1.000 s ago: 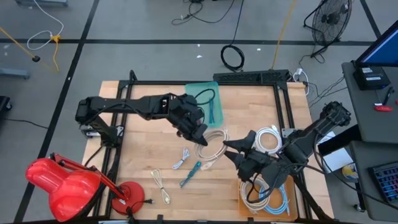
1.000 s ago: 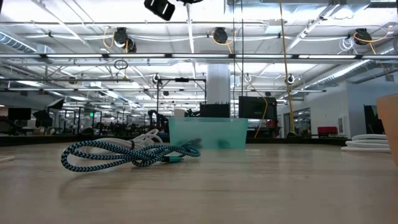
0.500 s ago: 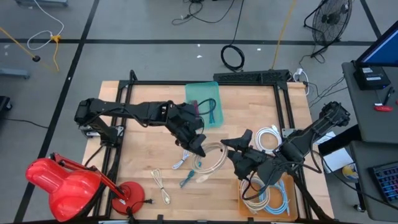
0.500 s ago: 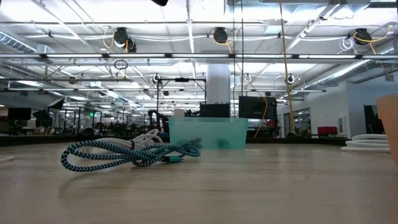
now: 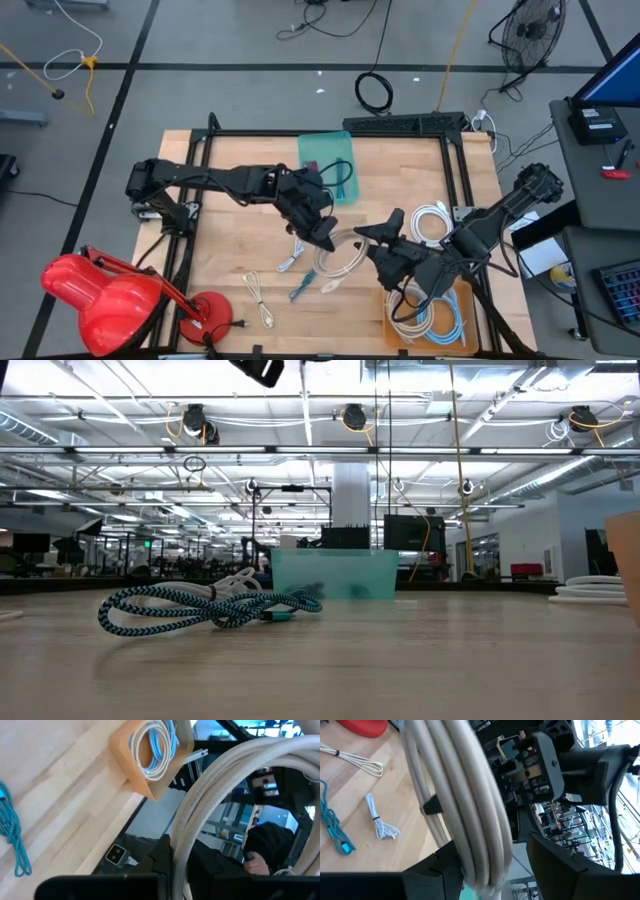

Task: Pick & Place USB Port
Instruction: Put the right brown charger cable into the orange bin

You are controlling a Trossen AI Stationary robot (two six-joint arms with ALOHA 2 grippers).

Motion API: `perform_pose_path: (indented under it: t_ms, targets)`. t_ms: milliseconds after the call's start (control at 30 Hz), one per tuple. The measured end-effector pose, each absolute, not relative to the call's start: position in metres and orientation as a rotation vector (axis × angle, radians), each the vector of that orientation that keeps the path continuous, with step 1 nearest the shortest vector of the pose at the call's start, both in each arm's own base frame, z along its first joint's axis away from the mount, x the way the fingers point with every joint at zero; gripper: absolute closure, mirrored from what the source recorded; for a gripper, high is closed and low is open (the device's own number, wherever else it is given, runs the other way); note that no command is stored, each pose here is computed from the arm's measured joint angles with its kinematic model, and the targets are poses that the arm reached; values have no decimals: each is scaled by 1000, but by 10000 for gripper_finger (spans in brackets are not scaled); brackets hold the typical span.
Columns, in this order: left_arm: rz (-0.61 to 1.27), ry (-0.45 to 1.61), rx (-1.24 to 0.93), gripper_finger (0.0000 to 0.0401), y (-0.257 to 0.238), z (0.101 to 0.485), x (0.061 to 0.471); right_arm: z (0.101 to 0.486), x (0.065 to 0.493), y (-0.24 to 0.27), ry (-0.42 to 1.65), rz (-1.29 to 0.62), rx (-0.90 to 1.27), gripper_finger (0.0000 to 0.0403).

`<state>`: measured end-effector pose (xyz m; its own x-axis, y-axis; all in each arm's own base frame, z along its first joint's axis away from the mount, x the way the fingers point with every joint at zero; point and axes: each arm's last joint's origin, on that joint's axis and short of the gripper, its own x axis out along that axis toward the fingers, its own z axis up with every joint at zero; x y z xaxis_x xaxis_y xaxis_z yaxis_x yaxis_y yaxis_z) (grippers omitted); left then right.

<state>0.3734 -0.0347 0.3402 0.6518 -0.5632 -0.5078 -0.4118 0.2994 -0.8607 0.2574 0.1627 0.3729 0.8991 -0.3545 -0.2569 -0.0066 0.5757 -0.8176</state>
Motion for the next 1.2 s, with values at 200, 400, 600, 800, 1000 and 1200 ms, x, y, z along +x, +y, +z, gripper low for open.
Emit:
perform_pose_path:
  t_ms: [200, 400, 600, 800, 1000, 1200]
  targets:
    - [-123, 911, -1317, 368, -21, 340, 374, 373, 257, 163, 420, -210, -942, 211]
    - [-118, 889, -1322, 368, -6, 341, 374, 373, 257, 163, 422, -211, -945, 212]
    - [-132, 894, -1323, 368, -2, 341, 373, 373, 257, 163, 424, -214, -946, 247]
    - [-147, 901, -1320, 368, -3, 341, 373, 373, 257, 162, 427, -220, -951, 320]
    - [-151, 893, -1308, 368, 1, 341, 373, 374, 257, 162, 424, -253, -939, 340]
    - [-183, 872, -1285, 343, 9, 342, 373, 376, 256, 159, 403, -349, -817, 320]
